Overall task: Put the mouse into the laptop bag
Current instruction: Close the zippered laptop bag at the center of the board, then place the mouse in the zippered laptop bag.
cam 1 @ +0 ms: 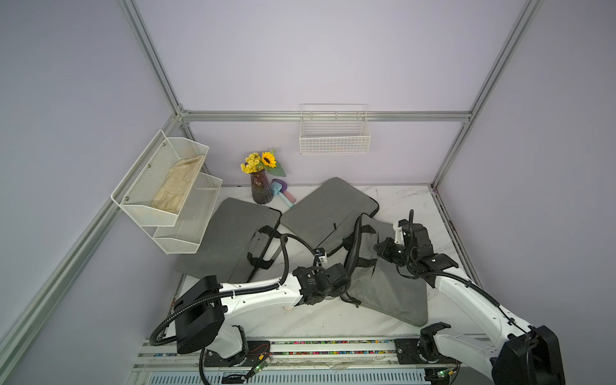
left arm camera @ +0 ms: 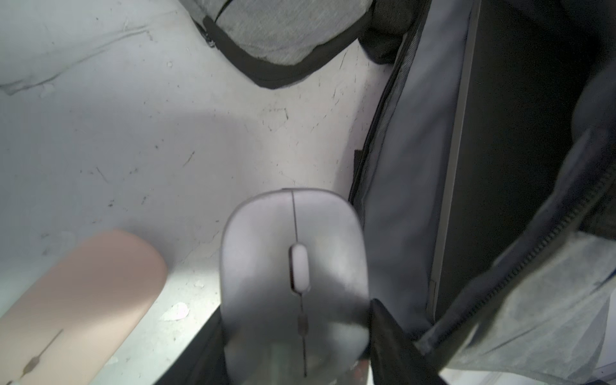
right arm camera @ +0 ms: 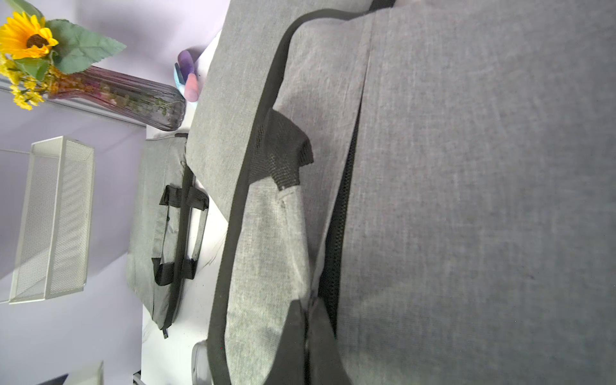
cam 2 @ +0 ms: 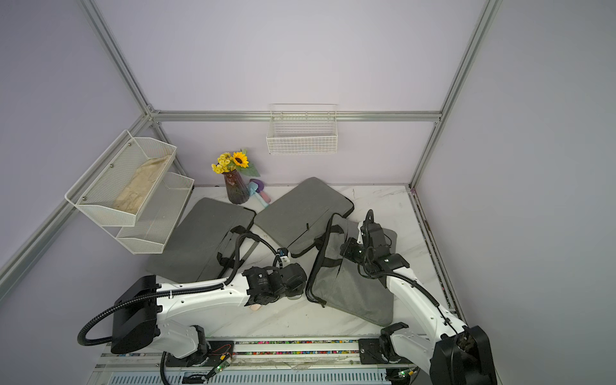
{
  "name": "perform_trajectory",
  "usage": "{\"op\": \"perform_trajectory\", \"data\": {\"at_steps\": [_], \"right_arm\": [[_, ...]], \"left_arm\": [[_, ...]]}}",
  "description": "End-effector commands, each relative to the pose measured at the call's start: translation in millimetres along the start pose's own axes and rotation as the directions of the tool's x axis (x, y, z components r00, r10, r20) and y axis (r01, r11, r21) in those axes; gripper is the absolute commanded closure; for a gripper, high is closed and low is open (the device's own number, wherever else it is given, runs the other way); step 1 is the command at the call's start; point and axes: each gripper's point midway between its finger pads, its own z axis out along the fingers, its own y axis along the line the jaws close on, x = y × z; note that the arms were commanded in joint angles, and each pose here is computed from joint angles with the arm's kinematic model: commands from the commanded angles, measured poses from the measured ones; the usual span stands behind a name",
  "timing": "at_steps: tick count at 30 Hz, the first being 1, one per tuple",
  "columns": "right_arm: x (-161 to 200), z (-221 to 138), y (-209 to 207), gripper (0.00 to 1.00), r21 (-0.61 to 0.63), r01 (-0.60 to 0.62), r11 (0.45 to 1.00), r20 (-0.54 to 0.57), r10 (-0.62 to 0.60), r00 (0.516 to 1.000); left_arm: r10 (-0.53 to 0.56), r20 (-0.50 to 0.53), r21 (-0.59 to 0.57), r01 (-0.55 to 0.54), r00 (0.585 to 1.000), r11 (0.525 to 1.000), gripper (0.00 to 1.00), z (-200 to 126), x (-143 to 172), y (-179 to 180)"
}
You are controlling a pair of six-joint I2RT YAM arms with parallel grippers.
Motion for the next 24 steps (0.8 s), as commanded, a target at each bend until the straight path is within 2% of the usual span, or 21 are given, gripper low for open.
{"op": "perform_trajectory", "data": {"at_steps": [1, 9, 17, 24], "right_arm": [[0, -9, 24, 1.00, -0.117, 0.027, 0.993, -0.004, -0.028, 1.000], [2, -11, 23, 1.00, -0.127, 0.028, 0.991, -0.006, -0.029, 1.000], [1, -3, 22, 1.00, -0.134, 0.021, 0.991, -0.014, -0.023, 1.000], [2, 0, 22, 1.00, -0.147, 0.015, 0.989, -0.023, -0.018, 1.000]], "left_arm": [[0.010, 0.123, 0.125, -0.025, 0.992, 0.992, 0.54, -17, -46, -45], [0.058, 0.063, 0.206, -0.070, 0.996, 0.976, 0.54, 15, -40, -81], [0.102, -0.013, 0.393, -0.089, 0.995, 0.915, 0.54, 26, -18, -121], [0.111, -0.026, 0.459, -0.087, 0.993, 0.884, 0.54, 29, -7, -132]]}}
